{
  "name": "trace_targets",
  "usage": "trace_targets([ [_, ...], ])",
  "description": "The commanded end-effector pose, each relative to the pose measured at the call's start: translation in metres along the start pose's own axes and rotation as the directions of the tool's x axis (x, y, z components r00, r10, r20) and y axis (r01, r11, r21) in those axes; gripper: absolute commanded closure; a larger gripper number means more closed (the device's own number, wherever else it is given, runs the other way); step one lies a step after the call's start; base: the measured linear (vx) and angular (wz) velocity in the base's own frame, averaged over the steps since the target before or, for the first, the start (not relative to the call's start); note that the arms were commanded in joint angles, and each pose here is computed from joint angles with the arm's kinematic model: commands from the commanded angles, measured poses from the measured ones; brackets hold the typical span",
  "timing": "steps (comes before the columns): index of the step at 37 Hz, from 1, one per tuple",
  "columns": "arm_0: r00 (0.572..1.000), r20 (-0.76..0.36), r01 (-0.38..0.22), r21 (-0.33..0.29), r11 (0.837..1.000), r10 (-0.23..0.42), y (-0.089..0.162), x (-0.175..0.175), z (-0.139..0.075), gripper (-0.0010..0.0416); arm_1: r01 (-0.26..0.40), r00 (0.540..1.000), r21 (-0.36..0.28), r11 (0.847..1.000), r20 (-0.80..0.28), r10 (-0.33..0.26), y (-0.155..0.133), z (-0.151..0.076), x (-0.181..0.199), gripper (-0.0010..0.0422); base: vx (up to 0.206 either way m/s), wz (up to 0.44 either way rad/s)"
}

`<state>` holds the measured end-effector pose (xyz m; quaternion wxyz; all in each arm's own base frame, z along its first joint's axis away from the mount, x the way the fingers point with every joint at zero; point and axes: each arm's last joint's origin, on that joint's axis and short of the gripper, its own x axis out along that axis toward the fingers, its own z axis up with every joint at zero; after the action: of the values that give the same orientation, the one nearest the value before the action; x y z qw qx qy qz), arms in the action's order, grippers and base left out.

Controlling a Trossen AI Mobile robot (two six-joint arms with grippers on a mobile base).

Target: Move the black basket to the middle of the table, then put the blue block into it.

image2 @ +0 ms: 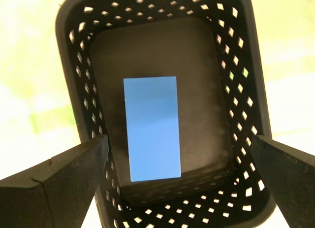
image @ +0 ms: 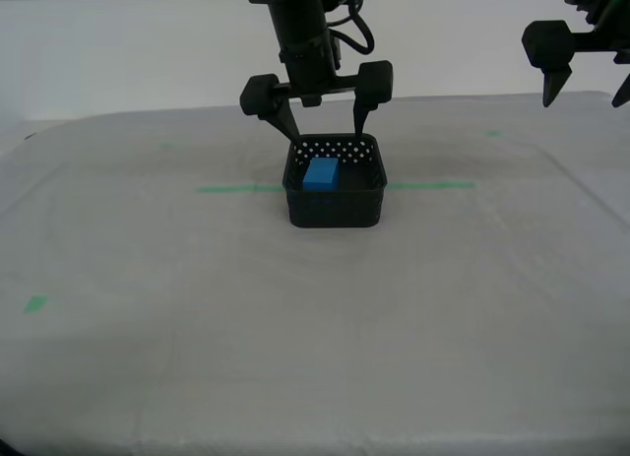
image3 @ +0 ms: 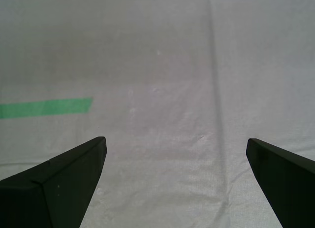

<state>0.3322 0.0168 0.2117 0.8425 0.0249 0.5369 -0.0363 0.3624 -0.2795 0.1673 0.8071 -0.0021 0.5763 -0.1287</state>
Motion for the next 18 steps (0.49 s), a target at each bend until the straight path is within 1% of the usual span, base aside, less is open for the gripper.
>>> trace_targets([
  [1, 1.000, 0.001, 0.002, 0.000, 1.000, -0.002, 0.000, 0.000, 0.000, 0.0007, 0.010, 1.000, 0.026, 1.000, -0.010, -0.010, 0.002, 0.001, 0.000, 0.0011, 0.000, 0.000],
  [3, 1.000, 0.001, 0.002, -0.001, 1.000, -0.002, 0.000, 0.000, 0.000, 0.0007, 0.028, 0.999, 0.039, 0.999, -0.023, -0.027, 0.004, 0.001, -0.001, 0.0011, 0.000, 0.000],
  [6, 1.000, 0.003, 0.002, 0.000, 1.000, -0.002, 0.000, 0.000, 0.000, 0.0007, 0.056, 0.997, 0.036, 0.998, -0.051, -0.054, 0.009, 0.002, -0.003, 0.0011, 0.000, 0.000],
  [13, 1.000, 0.004, 0.002, -0.001, 1.000, -0.002, 0.000, 0.000, 0.000, 0.0007, 0.042, 0.997, 0.059, 0.997, -0.064, -0.038, 0.019, 0.006, -0.013, 0.0011, 0.000, 0.000],
  [18, 1.000, 0.004, 0.002, -0.001, 1.000, -0.002, 0.000, 0.000, 0.000, 0.0007, 0.017, 0.998, 0.046, 0.999, -0.057, -0.014, 0.029, 0.009, -0.022, 0.0011, 0.000, 0.000],
])
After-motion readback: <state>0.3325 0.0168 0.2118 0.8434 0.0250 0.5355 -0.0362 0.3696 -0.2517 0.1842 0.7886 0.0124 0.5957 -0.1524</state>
